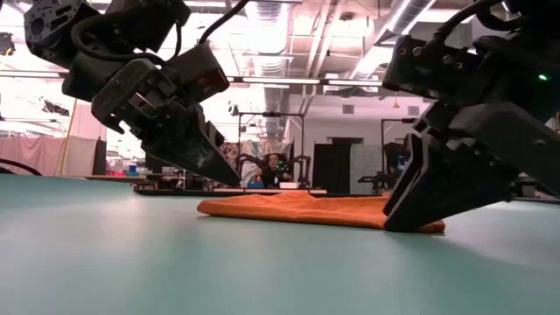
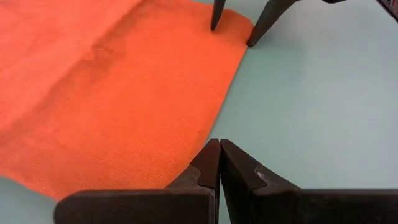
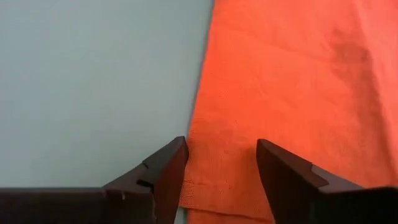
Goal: Roll towel
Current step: Fold the orange towel
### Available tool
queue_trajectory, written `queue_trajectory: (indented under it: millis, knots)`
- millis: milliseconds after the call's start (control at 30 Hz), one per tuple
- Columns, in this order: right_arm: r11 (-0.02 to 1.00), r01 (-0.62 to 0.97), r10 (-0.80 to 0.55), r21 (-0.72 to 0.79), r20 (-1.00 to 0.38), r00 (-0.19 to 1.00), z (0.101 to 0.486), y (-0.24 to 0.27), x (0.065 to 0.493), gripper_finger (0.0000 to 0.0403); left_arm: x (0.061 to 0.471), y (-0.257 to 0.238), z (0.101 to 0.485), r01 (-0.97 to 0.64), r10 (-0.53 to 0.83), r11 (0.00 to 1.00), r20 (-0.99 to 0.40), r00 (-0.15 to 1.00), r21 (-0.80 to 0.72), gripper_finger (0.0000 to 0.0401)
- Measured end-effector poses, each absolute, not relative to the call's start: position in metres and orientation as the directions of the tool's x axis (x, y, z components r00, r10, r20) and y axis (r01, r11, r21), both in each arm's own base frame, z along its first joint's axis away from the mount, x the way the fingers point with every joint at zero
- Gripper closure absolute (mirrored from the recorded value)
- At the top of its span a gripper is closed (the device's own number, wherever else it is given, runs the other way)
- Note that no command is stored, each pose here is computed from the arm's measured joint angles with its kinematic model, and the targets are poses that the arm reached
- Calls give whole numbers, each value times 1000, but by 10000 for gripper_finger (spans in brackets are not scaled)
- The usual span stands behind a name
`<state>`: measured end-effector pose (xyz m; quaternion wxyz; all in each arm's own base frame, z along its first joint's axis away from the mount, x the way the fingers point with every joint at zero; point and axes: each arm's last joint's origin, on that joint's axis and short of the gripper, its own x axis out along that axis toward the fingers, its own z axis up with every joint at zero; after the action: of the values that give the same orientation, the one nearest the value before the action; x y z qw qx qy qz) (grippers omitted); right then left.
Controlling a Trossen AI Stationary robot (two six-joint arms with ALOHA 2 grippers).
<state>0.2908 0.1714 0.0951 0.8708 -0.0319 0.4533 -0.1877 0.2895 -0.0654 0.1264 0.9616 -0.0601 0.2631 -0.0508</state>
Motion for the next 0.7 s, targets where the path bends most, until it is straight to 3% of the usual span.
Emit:
queue_trajectory:
  millis: [167, 400, 700]
  knots:
    - [917, 336, -363, -215, -801, 477, 86, 170, 291, 248, 289, -65, 126, 60, -129, 987, -501, 856, -151, 401]
    - [914, 330, -376, -237, -800, 467, 85, 170, 291, 379, 290, -65, 127, 61, -129, 987, -496, 858, -152, 401]
    - [935, 256, -339, -243, -821, 459, 125, 178, 305, 396, 290, -66, 128, 62, -134, 985, -480, 867, -162, 401]
